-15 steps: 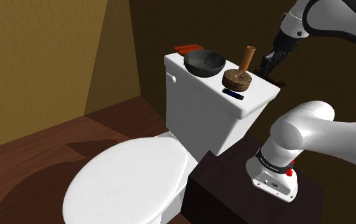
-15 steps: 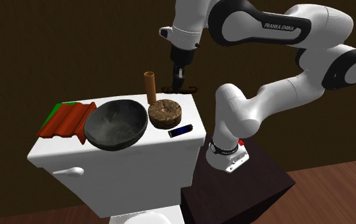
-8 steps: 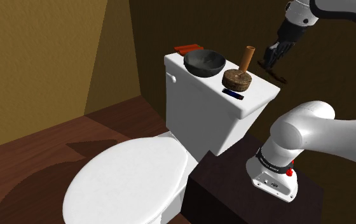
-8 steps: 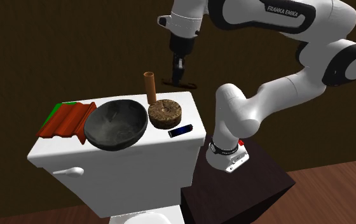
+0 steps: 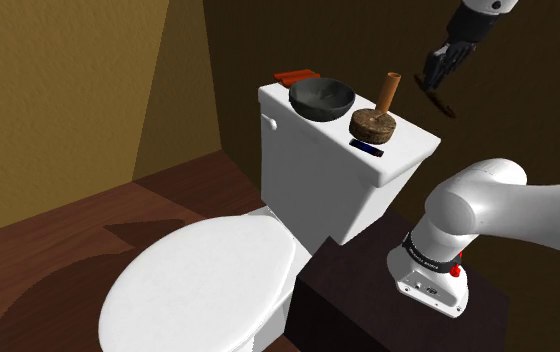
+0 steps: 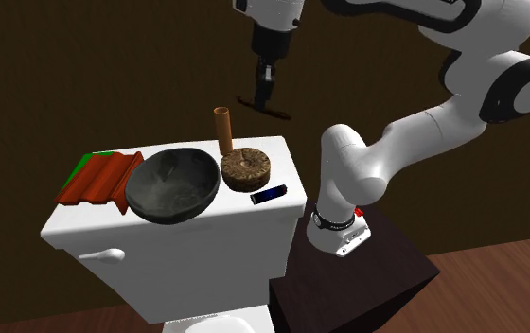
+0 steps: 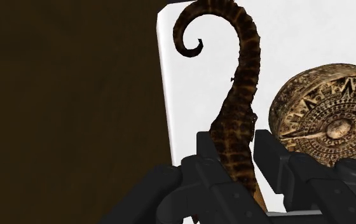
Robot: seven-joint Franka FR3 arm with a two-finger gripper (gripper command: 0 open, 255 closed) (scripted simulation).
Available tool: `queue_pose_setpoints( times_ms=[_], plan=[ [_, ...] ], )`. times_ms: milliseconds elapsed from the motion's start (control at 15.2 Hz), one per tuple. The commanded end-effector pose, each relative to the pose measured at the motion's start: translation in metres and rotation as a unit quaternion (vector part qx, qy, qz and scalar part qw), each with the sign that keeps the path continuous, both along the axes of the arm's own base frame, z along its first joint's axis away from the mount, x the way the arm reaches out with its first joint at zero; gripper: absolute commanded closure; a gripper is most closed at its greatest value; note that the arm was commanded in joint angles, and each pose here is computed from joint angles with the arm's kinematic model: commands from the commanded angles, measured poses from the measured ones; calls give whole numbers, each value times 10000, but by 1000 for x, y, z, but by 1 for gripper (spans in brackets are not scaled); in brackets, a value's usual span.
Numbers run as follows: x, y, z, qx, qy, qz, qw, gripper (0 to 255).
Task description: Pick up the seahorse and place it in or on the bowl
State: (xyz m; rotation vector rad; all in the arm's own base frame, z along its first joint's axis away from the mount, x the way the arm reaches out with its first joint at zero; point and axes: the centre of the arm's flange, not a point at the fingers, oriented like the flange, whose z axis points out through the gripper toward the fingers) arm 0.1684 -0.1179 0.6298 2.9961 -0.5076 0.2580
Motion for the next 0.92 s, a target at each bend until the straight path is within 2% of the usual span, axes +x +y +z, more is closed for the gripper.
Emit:
queue_pose_setpoints(
  times_ms=[0, 198, 858],
  plan=[
    [0, -5, 19, -109, -183, -29, 9998, 255],
    [0, -5, 32, -109, -183, -29, 9998, 255],
    [117, 56, 36, -109, -183, -29, 9998, 255]
  ],
)
